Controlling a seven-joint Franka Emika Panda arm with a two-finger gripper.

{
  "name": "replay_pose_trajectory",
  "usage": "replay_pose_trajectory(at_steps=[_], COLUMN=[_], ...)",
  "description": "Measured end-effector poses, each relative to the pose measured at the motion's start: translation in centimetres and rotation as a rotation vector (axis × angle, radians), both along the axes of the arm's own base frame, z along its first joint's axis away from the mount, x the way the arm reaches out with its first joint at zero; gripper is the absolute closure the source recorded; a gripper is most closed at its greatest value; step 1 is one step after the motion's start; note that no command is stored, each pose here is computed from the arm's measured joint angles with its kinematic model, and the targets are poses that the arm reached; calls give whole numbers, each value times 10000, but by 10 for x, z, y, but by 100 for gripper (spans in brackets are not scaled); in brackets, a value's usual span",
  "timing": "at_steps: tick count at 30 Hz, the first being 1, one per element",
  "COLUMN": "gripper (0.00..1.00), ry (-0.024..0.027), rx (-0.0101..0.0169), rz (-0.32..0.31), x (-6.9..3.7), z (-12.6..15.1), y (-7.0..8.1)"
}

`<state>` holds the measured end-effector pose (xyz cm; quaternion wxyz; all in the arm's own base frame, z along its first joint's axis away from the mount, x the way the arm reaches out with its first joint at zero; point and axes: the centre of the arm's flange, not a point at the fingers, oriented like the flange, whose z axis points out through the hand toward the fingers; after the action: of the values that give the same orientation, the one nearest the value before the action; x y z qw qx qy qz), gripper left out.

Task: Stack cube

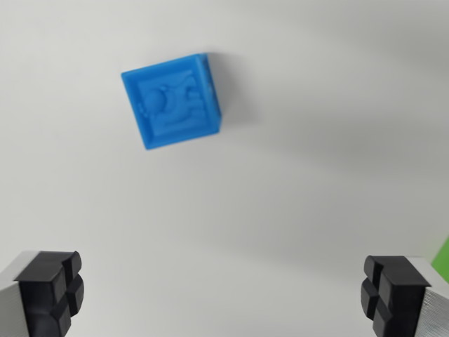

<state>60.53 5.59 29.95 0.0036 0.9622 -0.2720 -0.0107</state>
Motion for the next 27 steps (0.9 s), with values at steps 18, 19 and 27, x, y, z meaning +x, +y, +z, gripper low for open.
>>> replay_pose_trajectory(at_steps=[18,19,27], gripper=[0,0,0], ry=[-156,-151,-163], rx=[63,70,85], rz=[2084,2151,2219], x=[17,17,17], z=[-64,-68,-96], y=[41,43,43])
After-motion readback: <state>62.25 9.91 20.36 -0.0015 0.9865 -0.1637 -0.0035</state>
